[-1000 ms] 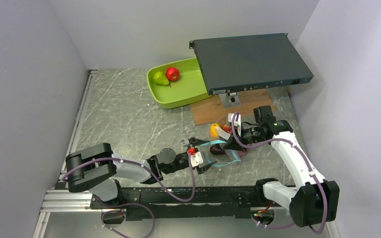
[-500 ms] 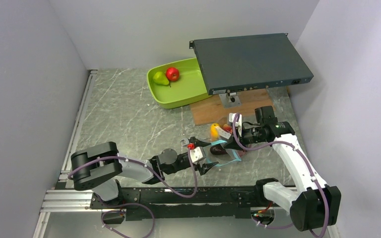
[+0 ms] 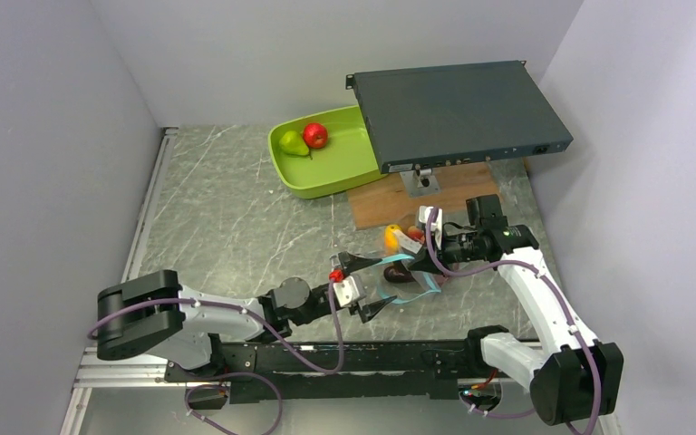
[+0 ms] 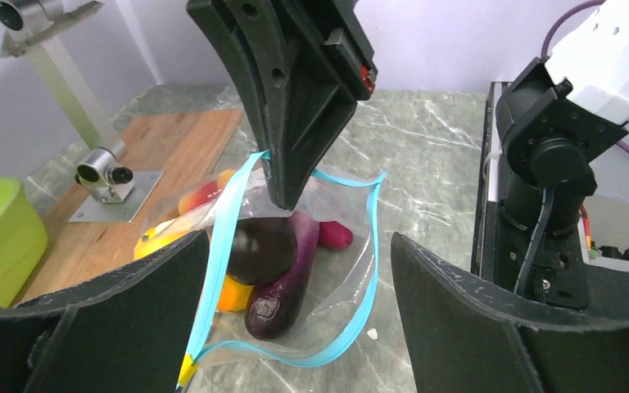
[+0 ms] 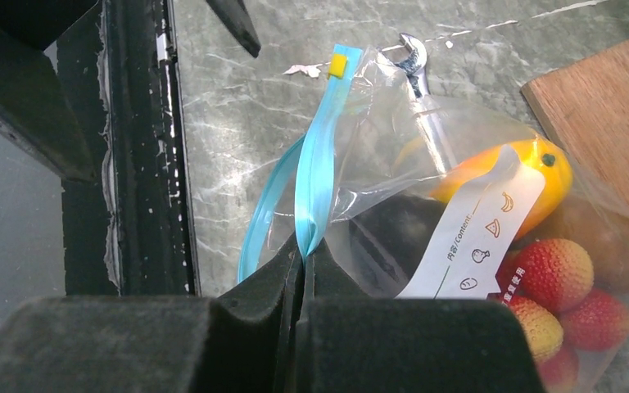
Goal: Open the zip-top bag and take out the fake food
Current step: Pick up the fake fruit from the zipper food storage bag.
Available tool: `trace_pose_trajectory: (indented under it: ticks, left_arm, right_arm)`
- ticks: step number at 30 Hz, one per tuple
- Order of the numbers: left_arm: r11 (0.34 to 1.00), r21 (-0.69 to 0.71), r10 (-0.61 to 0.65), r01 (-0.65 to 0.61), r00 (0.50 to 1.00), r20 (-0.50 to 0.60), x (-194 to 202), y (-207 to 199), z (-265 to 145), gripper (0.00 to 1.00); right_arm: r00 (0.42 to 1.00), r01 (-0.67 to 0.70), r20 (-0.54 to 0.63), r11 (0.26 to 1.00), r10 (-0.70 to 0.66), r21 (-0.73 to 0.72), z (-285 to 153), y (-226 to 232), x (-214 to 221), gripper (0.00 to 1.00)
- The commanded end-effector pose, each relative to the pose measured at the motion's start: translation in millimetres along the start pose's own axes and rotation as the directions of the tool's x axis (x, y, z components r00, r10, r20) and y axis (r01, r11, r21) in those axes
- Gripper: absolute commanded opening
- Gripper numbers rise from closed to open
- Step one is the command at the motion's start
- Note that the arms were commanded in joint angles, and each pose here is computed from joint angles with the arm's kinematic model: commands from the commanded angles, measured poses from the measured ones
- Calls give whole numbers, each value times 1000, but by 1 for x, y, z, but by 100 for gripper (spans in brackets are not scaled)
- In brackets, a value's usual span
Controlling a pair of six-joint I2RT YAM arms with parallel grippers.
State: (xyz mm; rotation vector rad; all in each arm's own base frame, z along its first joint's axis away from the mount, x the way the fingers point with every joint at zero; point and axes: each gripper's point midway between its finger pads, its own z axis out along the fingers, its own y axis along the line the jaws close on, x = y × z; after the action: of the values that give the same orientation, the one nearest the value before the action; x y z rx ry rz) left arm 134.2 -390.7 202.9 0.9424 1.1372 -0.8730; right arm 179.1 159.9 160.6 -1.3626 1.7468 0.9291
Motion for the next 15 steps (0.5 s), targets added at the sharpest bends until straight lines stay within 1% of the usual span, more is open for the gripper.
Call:
trace_pose_trajectory:
  ticks: [1,6,11,15]
  left_arm:
    - [998,53,18,-16,1000,-19,-5,-12,10,85]
    - [996,78,40,-37,999,-31,5,-24,20,82]
    - [992,93,97,-87,989,-115,30,-26,29,73]
    - [991,18,132,-131,976,-171,50,-12,37,70]
  right_arm:
    - [998,33,55,999,-33,-6,3,0,-12,0]
    - [998,21,54,1000,-21,-4,6,-1,-12,0]
    - [998,25,57,1000,-25,-6,6,0,-13,0]
    - [998,29,59,1000,-29,-5,6,0,-14,0]
